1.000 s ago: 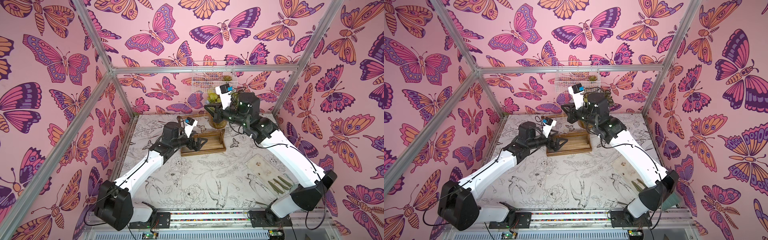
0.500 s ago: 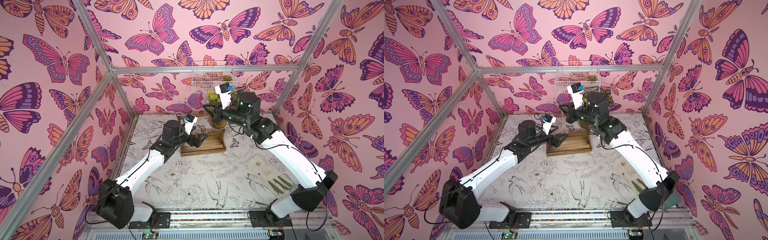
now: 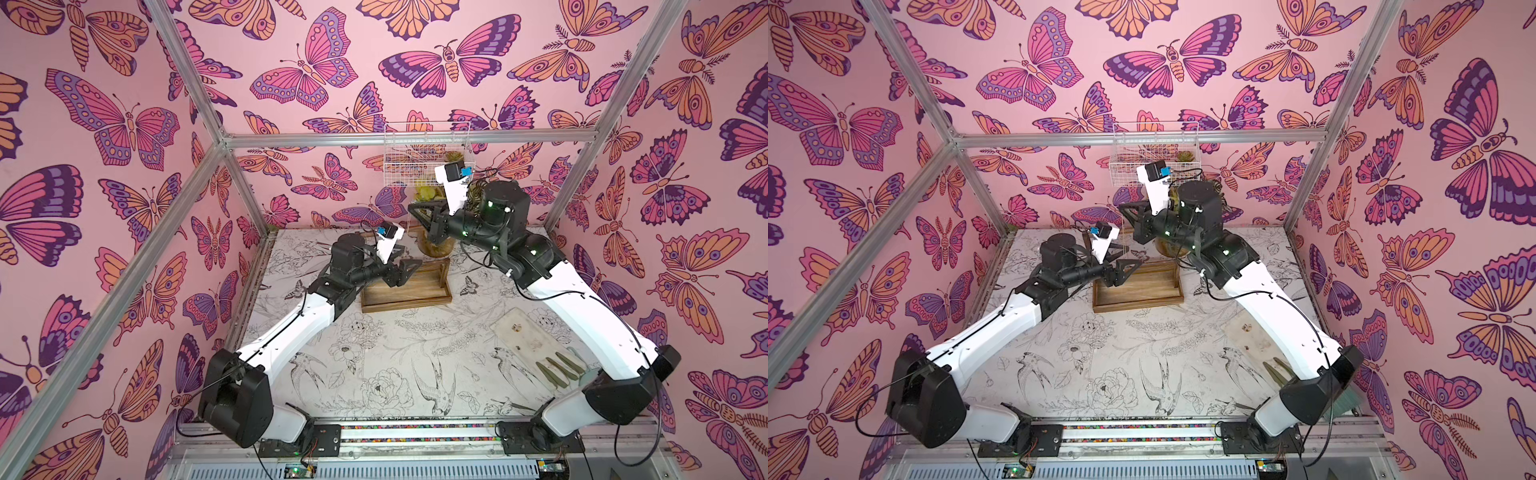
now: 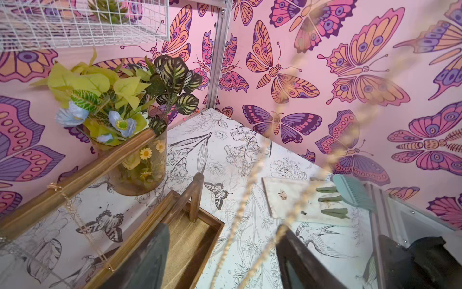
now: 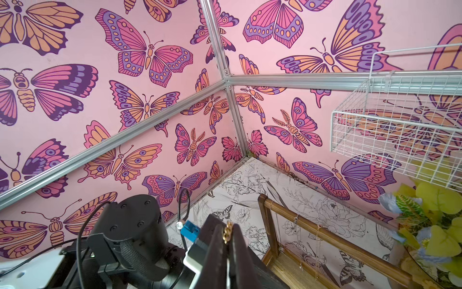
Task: Take the necklace off the jewelry display stand
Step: Place the necklace at the center of the board.
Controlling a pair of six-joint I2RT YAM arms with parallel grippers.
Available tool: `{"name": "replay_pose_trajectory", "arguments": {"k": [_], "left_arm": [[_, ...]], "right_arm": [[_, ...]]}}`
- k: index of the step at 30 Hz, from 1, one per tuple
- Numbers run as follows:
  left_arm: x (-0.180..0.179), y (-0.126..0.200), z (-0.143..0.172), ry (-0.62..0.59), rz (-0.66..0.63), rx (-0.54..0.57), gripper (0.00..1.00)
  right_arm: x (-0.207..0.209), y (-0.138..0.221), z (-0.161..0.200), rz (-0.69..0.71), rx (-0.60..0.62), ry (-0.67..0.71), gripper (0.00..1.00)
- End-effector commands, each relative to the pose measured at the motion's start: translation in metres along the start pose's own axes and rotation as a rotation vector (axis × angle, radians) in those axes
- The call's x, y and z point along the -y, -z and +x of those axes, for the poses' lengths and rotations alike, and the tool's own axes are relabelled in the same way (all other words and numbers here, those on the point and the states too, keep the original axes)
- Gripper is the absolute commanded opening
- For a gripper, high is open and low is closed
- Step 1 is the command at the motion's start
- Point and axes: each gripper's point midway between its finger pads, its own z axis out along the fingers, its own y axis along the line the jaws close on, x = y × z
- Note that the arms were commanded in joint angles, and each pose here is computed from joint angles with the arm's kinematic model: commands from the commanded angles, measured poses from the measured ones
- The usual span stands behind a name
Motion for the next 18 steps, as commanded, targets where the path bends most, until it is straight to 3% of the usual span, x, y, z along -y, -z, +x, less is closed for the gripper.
{"name": "replay_pose_trajectory", "arguments": {"k": [1,10,18], "left_arm": [[0.0098,0.0036,-0.0132,-0.034,0.025,0.040,0.59],[0.0182,0.0038,-0.0139,-0.041,0.045,0.042,0.39],[0.0180,0.0019,-0.0141,-0.043,0.046,0.040,0.34]], "right_arm": [[-0.0144,0.0140,-0.0192,-0.025,0.042,0.011,0.00],[-0.0143,0.0188,-0.0240,-0.013,0.060,0.015,0.00],[-0.0143,0.0199,-0.0281,-0.010,0.073,0.015,0.00]]}}
